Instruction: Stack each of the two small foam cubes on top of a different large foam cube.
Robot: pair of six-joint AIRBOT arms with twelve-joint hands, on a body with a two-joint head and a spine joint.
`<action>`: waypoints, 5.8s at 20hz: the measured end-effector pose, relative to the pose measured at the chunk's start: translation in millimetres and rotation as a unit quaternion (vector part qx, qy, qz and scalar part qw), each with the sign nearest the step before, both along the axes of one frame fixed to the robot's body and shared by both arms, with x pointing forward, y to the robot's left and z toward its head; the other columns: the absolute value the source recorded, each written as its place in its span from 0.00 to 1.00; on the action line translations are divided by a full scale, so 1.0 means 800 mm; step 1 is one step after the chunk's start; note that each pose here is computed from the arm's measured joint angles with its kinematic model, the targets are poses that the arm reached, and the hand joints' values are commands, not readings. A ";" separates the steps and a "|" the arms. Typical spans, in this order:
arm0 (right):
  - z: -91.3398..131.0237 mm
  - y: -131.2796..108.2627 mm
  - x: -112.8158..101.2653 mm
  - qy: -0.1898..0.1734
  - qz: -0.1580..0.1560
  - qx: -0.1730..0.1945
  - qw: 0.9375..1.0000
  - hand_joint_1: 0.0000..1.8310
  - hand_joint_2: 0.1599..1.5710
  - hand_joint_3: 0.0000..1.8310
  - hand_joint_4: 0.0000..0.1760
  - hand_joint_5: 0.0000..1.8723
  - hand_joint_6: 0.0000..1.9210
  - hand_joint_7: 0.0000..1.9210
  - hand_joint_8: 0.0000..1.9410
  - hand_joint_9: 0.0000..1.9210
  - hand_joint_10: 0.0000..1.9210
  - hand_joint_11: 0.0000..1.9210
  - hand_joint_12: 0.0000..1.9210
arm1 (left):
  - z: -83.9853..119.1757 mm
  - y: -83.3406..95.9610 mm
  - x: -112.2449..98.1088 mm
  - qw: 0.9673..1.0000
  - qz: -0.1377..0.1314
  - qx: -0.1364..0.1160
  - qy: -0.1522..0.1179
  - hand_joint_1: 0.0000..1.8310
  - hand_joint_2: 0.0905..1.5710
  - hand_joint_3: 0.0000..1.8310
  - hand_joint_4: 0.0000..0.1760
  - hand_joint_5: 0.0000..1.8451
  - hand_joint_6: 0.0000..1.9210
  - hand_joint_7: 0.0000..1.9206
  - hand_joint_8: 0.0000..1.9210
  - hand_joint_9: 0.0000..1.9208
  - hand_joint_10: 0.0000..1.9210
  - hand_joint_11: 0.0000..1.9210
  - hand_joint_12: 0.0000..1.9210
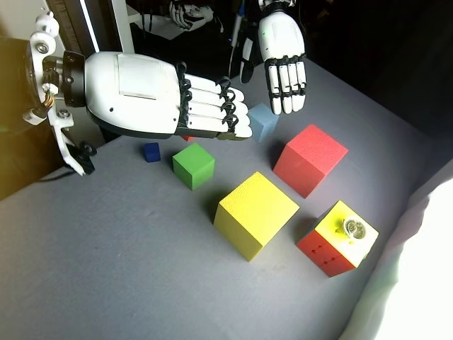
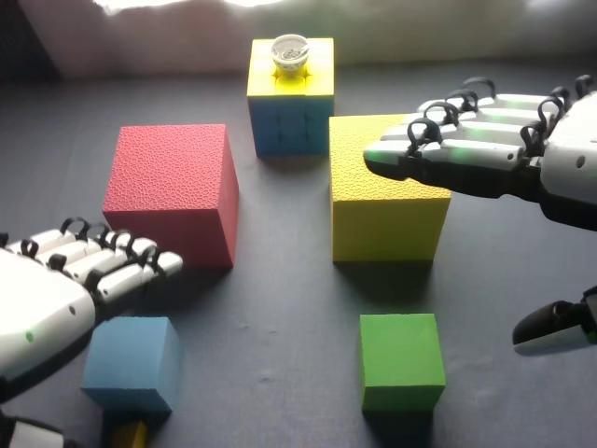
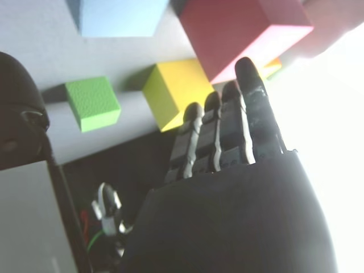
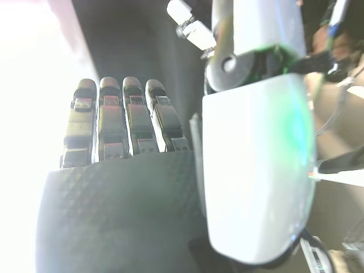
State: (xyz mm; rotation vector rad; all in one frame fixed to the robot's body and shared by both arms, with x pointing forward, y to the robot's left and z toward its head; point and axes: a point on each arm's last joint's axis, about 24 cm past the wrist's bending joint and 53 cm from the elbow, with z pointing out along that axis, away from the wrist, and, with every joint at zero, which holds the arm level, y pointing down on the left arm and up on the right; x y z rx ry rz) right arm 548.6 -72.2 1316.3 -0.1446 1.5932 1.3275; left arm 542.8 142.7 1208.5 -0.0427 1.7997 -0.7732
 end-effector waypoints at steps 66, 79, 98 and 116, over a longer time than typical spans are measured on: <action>-0.193 0.105 0.066 0.208 0.001 -0.028 0.978 0.57 0.62 0.00 0.00 0.29 0.01 0.32 0.01 0.31 0.03 0.03 0.62 | -0.075 -0.015 0.064 0.997 0.055 0.017 0.042 0.64 0.66 0.00 0.00 0.27 0.05 0.32 0.05 0.25 0.26 0.00 0.78; -0.172 0.101 0.067 0.170 0.006 -0.043 0.985 0.68 0.67 0.00 0.00 0.53 0.43 0.53 0.56 0.47 0.38 0.26 0.68 | -0.054 -0.007 0.067 0.997 0.066 0.013 0.031 0.68 0.71 0.00 0.00 0.51 0.43 0.48 0.71 0.43 0.73 0.30 0.86; 0.018 0.108 0.032 -0.052 0.043 0.028 0.997 0.67 0.67 0.00 0.00 0.55 0.43 0.53 0.54 0.48 0.40 0.23 0.70 | 0.060 0.014 0.060 0.995 0.094 0.010 -0.014 0.68 0.72 0.00 0.00 0.50 0.45 0.47 0.72 0.39 0.75 0.28 0.90; 0.050 0.046 0.170 -0.012 -0.061 0.087 0.994 0.67 0.67 0.00 0.00 0.53 0.45 0.52 0.56 0.46 0.42 0.22 0.71 | 0.110 0.006 0.132 0.995 0.082 -0.005 -0.056 0.75 0.72 0.00 0.00 0.50 0.41 0.47 0.66 0.41 0.78 0.30 0.88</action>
